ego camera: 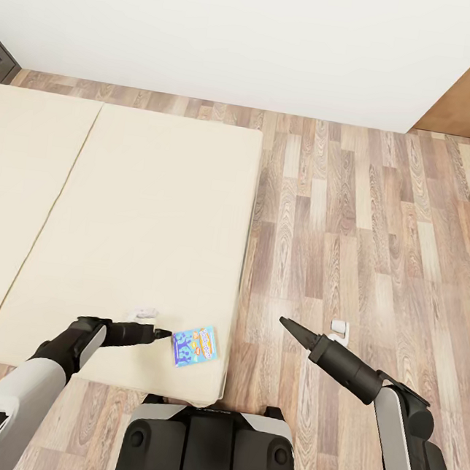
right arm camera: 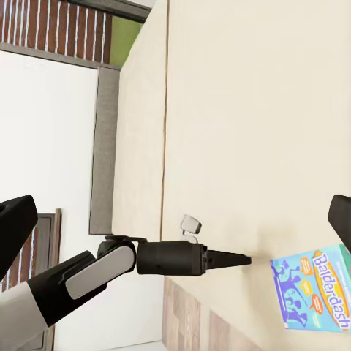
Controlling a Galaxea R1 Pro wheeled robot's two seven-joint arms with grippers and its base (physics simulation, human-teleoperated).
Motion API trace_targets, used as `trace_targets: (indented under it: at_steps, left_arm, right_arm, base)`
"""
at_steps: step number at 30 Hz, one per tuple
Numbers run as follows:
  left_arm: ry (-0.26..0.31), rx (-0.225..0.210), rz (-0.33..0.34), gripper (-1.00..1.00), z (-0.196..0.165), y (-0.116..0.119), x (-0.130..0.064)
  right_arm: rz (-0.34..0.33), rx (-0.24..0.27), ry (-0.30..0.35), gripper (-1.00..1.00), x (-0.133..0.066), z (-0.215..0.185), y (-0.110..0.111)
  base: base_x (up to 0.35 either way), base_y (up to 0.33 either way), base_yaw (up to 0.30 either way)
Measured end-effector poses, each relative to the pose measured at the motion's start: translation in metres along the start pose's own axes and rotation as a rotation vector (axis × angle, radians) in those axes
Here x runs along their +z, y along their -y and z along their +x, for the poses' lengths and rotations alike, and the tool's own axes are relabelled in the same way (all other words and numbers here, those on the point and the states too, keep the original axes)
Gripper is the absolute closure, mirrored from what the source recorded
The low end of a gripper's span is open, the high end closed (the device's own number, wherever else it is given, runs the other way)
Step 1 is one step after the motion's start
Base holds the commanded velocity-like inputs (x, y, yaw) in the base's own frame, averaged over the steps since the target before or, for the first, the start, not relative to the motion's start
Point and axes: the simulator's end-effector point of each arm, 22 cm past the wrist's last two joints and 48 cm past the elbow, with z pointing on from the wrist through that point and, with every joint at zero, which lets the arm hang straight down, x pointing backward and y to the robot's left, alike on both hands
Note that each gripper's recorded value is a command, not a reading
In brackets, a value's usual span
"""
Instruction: Put all the toys in the child's room - the three board games (two on the bed and one on the table), the two jigsaw puzzles on the table, and the tennis ball on the table - inside the toy box on the table in the child's room.
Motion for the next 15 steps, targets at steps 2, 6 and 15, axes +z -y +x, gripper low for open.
trace_targets:
  at_steps: [2, 6, 15]
  left_arm:
    - [0.001, -0.001, 0.001, -1.0, -0.0002, 0.0002, 0.0]
    - [0.001, -0.001, 0.002, -1.0, -0.0003, 0.0004, 0.0]
    - [0.0, 0.002, 0.007, -1.0, 0.0003, 0.0042, 0.0022]
  right_arm:
    - [0.0, 0.0, 0.001, -1.0, -0.0001, -0.0002, 0.0001]
    - [0.0, -0.001, 0.001, -1.0, -0.0001, -0.0002, -0.0001]
    - [-0.002, 0.001, 0.001, -1.0, -0.0002, -0.0003, -0.0004]
  base:
    - [0.0, 0.0, 0.0]
    - [0.0, -0.003, 0.0]
    - [0.0, -0.136, 0.0]
